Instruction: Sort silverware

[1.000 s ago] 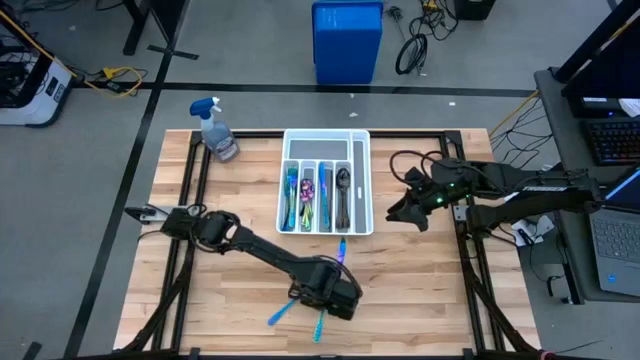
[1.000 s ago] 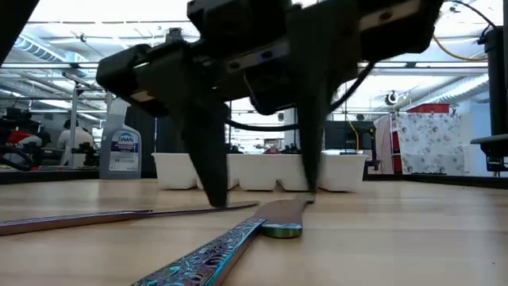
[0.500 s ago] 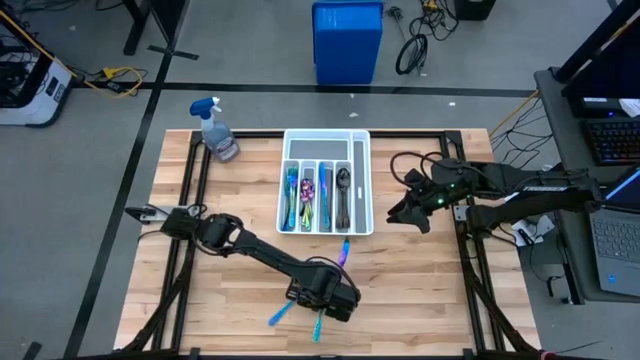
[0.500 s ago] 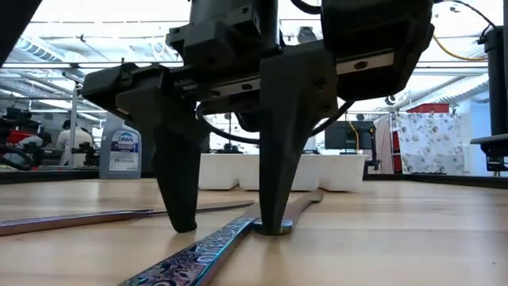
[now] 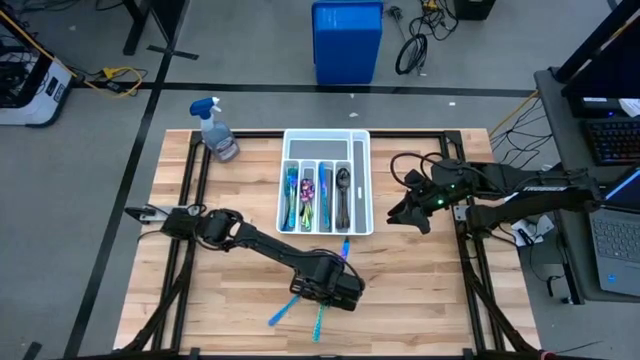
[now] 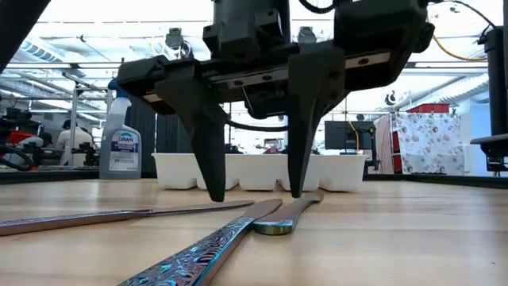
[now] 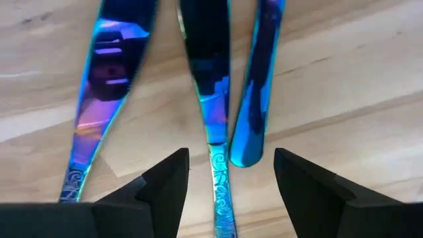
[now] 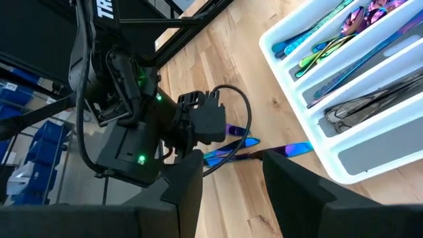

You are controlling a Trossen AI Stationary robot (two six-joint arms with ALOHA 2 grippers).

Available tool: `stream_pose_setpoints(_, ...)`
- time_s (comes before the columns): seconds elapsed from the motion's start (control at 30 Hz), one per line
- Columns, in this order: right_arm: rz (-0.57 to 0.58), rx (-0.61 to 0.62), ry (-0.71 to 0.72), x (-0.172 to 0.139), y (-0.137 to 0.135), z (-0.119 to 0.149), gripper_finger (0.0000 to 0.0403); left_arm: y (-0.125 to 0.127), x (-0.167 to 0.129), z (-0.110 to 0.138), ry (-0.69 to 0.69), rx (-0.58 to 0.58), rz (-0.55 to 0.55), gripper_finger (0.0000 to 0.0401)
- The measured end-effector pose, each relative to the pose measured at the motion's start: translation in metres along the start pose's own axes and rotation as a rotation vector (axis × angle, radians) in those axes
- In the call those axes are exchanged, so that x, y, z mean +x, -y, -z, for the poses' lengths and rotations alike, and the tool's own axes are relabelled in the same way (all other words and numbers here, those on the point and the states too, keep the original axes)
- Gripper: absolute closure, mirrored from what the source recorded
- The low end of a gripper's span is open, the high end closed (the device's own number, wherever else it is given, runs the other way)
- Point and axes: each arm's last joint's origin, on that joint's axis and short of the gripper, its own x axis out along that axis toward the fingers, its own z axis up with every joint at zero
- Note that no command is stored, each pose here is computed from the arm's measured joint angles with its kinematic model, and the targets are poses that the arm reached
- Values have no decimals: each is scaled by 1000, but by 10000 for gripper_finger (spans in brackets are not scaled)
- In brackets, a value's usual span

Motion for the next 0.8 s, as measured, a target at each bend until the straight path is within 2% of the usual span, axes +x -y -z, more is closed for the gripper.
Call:
stream_pose_setpoints(0.27,1,-9,1,0,0,0,261,-7,10,2,-6,0,-40,194)
stream_pose_setpoints(0.8,1,-31,1,0,0,0,261,-16,20,55,-202,108,-90,194)
